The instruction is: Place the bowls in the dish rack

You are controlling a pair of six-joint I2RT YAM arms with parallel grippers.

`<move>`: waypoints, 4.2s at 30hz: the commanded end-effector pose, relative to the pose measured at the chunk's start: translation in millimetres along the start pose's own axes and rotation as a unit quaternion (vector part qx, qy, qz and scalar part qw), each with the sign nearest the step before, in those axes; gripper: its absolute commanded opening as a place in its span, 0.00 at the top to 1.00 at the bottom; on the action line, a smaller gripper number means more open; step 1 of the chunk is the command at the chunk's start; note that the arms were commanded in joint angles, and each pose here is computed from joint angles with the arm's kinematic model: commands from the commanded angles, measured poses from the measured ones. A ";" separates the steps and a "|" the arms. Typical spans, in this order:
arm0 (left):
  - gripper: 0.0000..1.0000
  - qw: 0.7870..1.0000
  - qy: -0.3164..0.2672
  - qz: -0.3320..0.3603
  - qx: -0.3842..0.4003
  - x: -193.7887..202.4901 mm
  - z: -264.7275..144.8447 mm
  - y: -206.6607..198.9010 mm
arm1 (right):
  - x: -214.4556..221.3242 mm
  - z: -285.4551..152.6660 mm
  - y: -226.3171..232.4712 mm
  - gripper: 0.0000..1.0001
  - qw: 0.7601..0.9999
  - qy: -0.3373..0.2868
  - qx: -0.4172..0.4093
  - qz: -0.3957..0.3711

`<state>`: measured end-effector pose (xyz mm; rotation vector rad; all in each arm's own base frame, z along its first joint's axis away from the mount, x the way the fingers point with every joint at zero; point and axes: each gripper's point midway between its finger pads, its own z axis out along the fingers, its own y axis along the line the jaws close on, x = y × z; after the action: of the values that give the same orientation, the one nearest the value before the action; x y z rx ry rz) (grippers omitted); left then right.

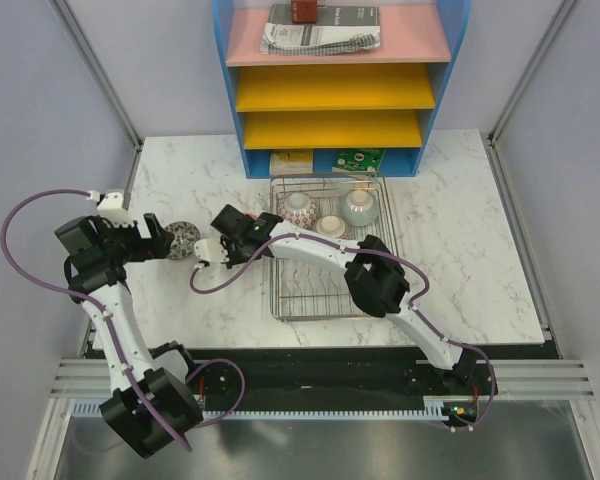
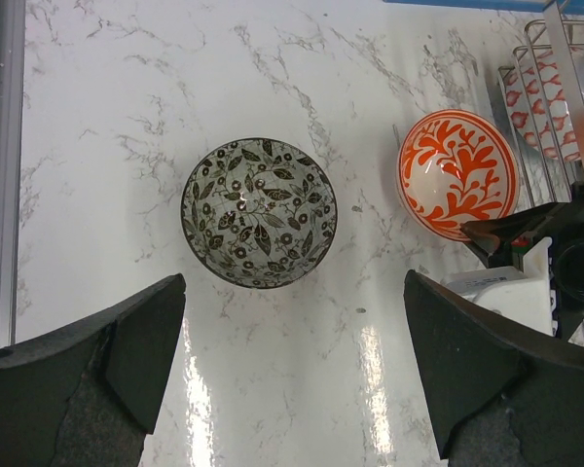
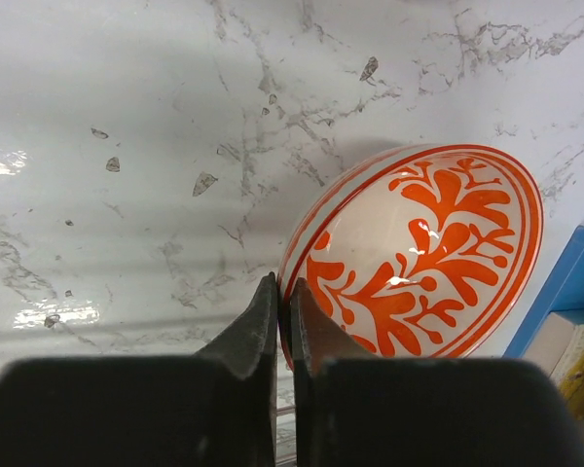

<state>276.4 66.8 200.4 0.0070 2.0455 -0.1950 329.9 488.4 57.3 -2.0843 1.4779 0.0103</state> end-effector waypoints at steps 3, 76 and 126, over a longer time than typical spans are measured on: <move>0.00 1.000 -0.008 -0.013 0.010 -2.6 -0.7 -2.3 | -9.2 -5.2 -1.9 1.00 1.000 -0.009 0.006 -0.006; 0.00 0.995 -0.074 -0.007 0.069 -29.5 -31.6 -13.9 | -11.7 -333.6 32.6 1.00 0.672 -0.514 -0.280 0.453; 0.00 0.993 -0.073 -0.012 0.092 -20.8 -26.9 -18.4 | 41.6 -259.4 15.7 1.00 0.458 -0.560 -0.229 0.651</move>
<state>259.5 53.2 226.2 0.0357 1.9074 -0.4053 254.8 339.2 204.7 -0.0683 1.8755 2.0289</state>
